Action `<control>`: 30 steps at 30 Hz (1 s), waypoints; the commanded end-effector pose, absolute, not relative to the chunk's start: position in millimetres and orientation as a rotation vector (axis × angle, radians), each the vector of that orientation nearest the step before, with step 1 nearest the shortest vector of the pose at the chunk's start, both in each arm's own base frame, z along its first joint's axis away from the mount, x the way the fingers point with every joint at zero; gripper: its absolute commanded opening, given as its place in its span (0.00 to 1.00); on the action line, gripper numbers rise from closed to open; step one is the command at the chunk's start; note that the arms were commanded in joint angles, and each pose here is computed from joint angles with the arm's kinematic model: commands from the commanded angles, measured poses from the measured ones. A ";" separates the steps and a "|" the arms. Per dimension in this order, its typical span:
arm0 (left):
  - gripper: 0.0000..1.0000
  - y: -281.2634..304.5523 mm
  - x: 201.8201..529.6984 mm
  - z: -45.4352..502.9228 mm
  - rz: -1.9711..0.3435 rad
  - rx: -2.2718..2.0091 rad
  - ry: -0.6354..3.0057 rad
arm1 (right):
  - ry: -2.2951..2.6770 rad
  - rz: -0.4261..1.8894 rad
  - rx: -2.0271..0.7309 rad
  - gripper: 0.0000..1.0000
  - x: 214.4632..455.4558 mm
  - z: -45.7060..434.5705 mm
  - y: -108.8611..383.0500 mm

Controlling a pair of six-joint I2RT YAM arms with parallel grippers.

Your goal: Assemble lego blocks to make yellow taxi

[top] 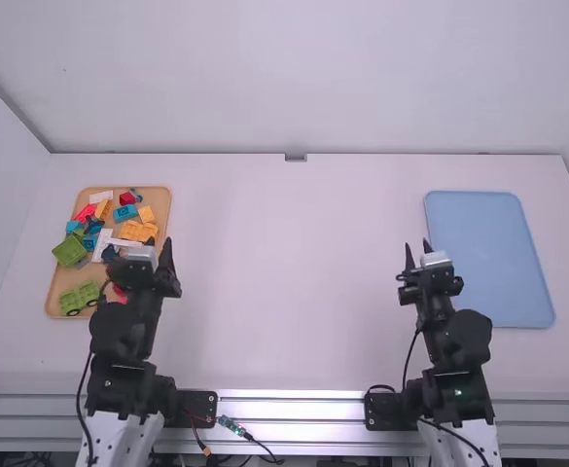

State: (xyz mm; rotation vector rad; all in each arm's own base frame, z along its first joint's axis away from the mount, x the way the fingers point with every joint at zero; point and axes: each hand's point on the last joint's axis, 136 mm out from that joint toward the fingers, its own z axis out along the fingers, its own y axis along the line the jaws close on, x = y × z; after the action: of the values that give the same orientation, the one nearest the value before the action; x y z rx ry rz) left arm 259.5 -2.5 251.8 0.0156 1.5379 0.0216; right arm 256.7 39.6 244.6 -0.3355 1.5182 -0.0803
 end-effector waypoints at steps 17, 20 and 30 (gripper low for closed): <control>0.53 -1.8 278.7 354.1 -0.131 -0.129 1.375 | 1.519 0.029 -0.227 0.51 278.5 312.8 39.0; 0.58 -8.9 290.4 340.4 -0.180 -0.122 1.431 | 1.552 0.103 -0.226 0.56 284.0 315.9 46.3; 0.77 -9.5 329.0 283.6 -0.256 -0.240 1.618 | 1.663 0.149 -0.172 0.76 315.7 331.9 36.7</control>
State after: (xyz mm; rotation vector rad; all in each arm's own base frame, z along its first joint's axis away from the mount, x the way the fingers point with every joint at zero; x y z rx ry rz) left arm 327.3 -6.7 279.4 -0.2110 1.6275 -0.2090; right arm 313.7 36.0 313.7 -0.1871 1.6878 0.1227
